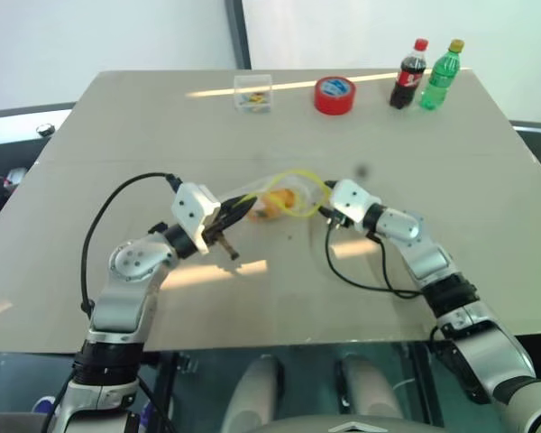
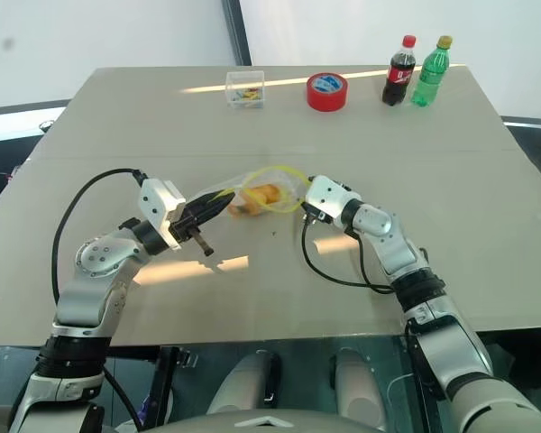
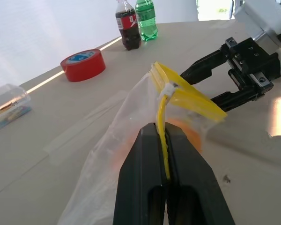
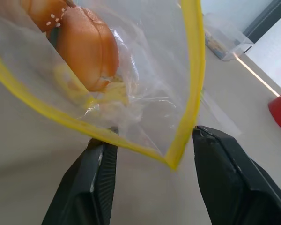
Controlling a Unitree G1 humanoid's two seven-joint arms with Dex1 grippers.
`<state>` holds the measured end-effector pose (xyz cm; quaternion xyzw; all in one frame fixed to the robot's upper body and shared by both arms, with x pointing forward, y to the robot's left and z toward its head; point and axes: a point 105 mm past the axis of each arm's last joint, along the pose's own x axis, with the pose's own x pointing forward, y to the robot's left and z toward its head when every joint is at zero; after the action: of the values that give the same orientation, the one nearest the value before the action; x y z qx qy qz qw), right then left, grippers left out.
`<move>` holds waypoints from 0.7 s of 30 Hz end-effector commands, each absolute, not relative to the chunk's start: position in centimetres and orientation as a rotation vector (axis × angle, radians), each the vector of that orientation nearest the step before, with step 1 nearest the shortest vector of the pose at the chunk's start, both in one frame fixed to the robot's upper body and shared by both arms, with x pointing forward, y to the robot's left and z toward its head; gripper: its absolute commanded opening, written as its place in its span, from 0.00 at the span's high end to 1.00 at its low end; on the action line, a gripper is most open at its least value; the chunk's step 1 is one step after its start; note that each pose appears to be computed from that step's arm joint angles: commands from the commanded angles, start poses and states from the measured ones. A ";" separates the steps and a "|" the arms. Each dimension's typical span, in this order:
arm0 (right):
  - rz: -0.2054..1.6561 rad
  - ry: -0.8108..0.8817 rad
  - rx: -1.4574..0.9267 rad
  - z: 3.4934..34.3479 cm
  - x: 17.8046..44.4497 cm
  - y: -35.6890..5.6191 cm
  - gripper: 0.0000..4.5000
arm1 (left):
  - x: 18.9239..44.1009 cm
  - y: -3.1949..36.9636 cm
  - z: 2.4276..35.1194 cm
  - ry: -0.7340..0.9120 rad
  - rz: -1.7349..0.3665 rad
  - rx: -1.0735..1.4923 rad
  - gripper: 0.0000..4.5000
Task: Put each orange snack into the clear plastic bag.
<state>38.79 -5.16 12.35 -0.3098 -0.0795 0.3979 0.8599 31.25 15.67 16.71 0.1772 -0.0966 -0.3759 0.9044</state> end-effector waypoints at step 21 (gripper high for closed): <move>0.377 -0.422 -0.883 28.6 40.1 -15.9 0.98 | 37.5 14.6 26.2 -0.469 -0.683 0.542 1.00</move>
<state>40.26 -12.76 26.43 -0.4210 -0.1939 0.2426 0.8522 37.35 13.25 25.23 0.2373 -0.2048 -0.3507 0.8825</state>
